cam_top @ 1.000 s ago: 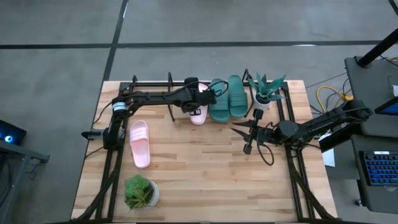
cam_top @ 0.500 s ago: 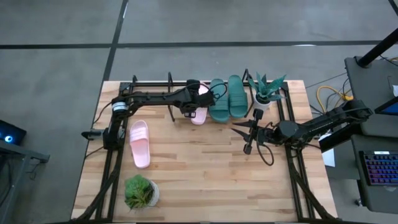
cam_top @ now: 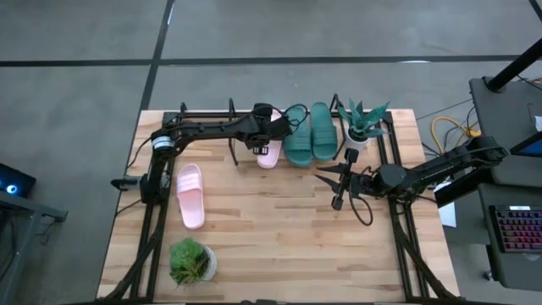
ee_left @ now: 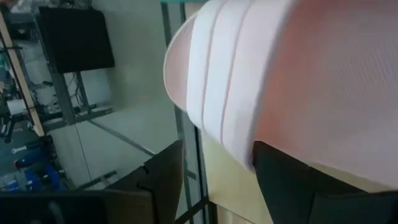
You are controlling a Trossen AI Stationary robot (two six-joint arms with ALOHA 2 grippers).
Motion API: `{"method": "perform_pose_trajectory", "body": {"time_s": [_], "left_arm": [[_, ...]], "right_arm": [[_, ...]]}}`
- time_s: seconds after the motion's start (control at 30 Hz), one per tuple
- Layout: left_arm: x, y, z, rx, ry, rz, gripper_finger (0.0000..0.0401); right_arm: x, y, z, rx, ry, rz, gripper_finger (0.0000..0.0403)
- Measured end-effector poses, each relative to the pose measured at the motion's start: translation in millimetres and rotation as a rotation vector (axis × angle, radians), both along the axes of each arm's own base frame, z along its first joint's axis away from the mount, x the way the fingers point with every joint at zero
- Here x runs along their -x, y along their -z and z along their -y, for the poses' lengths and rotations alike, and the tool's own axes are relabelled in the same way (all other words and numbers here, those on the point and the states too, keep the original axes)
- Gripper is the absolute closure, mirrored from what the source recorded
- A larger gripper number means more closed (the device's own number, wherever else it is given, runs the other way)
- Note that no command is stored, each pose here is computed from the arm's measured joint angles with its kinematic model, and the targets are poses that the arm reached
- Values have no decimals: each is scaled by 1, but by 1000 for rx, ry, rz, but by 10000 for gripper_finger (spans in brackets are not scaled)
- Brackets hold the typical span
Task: Pick and place slides into the shelf
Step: Put the top pink slide on the shelf
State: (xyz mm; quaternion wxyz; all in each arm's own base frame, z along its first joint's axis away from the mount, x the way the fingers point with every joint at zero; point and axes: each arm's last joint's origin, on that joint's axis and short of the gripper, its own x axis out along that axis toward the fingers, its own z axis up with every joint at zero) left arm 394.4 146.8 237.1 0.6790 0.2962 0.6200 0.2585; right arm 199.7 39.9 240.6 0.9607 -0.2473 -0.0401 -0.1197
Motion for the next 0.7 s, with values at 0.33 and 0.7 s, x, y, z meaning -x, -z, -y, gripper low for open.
{"method": "perform_pose_trajectory", "body": {"time_s": [0.33,0.7], "left_arm": [[-1,2,-6,16,2,37,269],[-2,11,-10,9,-17,89,362]], "right_arm": [[0,0,0,0,0,0,321],[0,0,0,1,0,0,321]]}}
